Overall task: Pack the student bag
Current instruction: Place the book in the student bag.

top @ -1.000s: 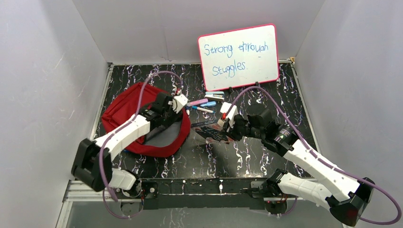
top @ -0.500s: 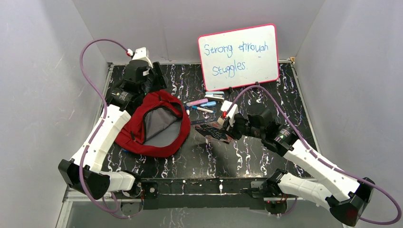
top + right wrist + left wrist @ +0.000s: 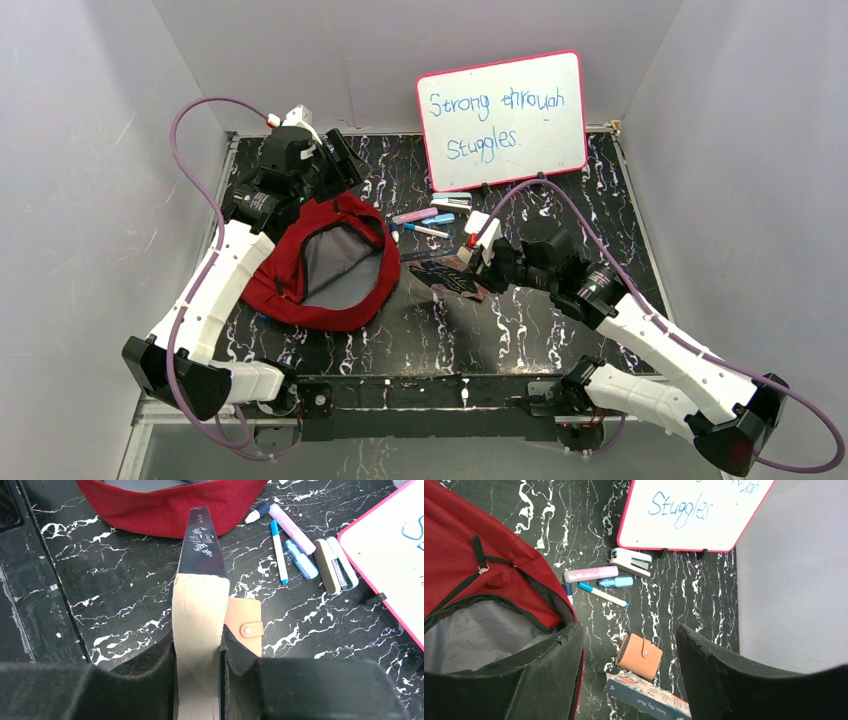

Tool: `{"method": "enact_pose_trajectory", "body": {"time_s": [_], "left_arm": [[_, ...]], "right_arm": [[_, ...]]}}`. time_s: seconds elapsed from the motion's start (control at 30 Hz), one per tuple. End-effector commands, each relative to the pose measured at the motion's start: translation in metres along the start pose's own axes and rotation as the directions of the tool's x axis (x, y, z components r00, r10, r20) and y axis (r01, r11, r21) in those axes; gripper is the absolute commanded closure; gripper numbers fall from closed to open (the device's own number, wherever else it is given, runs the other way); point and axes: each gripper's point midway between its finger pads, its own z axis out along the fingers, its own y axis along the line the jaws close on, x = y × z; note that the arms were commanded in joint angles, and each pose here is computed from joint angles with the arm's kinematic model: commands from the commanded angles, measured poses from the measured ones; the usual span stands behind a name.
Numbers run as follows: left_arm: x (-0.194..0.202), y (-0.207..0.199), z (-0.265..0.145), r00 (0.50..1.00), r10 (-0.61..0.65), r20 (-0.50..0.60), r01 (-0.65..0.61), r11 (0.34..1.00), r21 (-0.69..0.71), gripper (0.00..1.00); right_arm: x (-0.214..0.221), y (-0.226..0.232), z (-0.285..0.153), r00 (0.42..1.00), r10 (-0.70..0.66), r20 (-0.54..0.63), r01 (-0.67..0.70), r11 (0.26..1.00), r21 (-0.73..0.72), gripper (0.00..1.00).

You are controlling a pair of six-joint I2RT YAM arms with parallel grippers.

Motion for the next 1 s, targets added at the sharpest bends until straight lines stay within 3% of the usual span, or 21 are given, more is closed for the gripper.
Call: {"method": "enact_pose_trajectory", "body": {"time_s": [0.0,0.37,0.53,0.63,0.8,0.97], "left_arm": [[-0.015,-0.012,-0.015,0.999,-0.014,0.05,0.012,0.999,0.044,0.33],[-0.01,-0.005,-0.012,0.999,0.016,0.028,-0.017,1.0,0.022,0.32],[0.0,0.014,-0.006,0.977,0.211,-0.017,-0.211,0.977,-0.026,0.32],[0.015,0.045,0.002,0.923,0.375,-0.089,-0.382,0.92,-0.086,0.32],[0.034,0.106,0.007,0.815,0.535,-0.222,-0.577,0.783,-0.232,0.32],[0.069,0.127,0.014,0.677,0.635,-0.372,-0.712,0.693,-0.113,0.32]], "right_arm": [[-0.048,-0.008,-0.007,0.985,-0.038,0.168,0.032,0.999,0.036,1.0],[-0.047,-0.008,-0.006,0.985,-0.037,0.168,0.032,0.999,0.035,1.0],[-0.046,-0.009,-0.007,0.985,-0.041,0.168,0.034,0.999,0.041,1.0],[-0.045,-0.009,-0.007,0.985,-0.043,0.168,0.036,0.998,0.043,1.0],[-0.044,-0.008,-0.006,0.985,-0.044,0.165,0.038,0.998,0.041,1.0],[-0.044,-0.008,-0.003,0.986,-0.047,0.161,0.042,0.999,0.033,1.0]]}}
